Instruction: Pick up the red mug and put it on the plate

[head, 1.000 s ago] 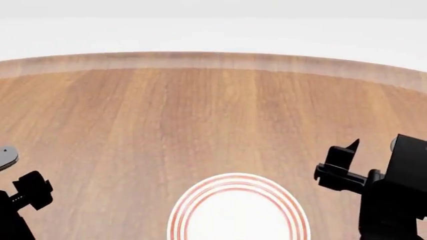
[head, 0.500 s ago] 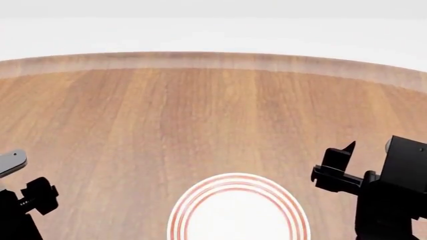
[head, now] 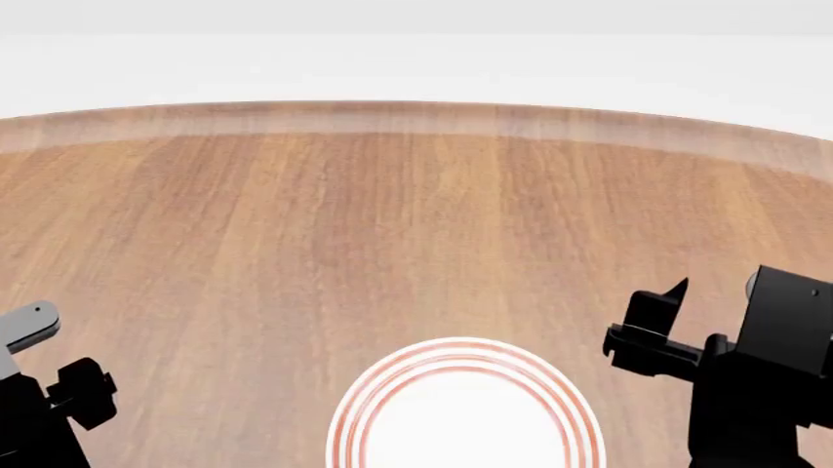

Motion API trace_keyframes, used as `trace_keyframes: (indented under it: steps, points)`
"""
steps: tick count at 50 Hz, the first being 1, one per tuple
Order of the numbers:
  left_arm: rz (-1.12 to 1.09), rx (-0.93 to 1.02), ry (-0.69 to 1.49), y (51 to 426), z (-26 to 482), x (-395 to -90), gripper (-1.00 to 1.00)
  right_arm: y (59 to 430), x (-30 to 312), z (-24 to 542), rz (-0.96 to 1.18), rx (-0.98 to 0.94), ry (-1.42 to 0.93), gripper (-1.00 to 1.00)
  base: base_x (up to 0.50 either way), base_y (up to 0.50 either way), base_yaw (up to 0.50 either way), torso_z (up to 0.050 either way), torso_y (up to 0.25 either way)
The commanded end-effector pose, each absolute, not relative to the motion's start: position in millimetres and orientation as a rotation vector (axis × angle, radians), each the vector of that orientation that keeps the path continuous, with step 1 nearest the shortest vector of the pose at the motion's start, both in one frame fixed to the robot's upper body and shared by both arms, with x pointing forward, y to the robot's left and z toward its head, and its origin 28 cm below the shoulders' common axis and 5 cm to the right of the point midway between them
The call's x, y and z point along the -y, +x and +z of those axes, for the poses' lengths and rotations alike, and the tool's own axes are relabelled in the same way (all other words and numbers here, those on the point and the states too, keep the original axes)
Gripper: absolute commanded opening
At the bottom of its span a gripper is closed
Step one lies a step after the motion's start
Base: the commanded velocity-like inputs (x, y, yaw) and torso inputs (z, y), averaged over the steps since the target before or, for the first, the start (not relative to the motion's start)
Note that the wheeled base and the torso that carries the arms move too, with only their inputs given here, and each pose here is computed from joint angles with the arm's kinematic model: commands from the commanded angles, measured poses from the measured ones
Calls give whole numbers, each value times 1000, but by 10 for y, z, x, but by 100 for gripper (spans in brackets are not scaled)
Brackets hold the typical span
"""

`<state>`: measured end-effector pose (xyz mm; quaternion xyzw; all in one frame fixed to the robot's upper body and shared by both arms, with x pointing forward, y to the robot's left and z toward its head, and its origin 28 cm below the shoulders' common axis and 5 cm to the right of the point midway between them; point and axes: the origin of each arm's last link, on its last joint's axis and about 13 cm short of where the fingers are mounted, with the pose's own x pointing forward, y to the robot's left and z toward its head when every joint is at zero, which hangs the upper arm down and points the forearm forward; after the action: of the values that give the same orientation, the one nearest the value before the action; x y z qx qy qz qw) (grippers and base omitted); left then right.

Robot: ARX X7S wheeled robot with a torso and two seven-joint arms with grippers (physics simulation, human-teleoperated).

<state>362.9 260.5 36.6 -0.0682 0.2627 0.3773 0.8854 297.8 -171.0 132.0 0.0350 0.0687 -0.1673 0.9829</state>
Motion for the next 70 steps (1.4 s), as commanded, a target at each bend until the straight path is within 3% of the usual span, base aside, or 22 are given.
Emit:
trace_keyframes:
  steps: [1, 38, 39, 70]
  points:
    - [804, -575, -152, 3608, 329, -2637, 100, 2991, 1717, 1293, -335, -145, 75, 100, 0, 0, 0, 0, 0]
    - [792, -589, -104, 3570, 278, -2643, 100, 3025, 1696, 1209, -324, -159, 75, 100, 0, 0, 0, 0, 0]
    - [780, -577, -98, 3570, 274, -2641, -100, 3026, 1697, 1210, -324, -160, 75, 100, 0, 0, 0, 0, 0]
    - [669, -547, -63, 3570, 270, -2645, -100, 3050, 1681, 1172, -319, -167, 71, 100, 0, 0, 0, 0, 0]
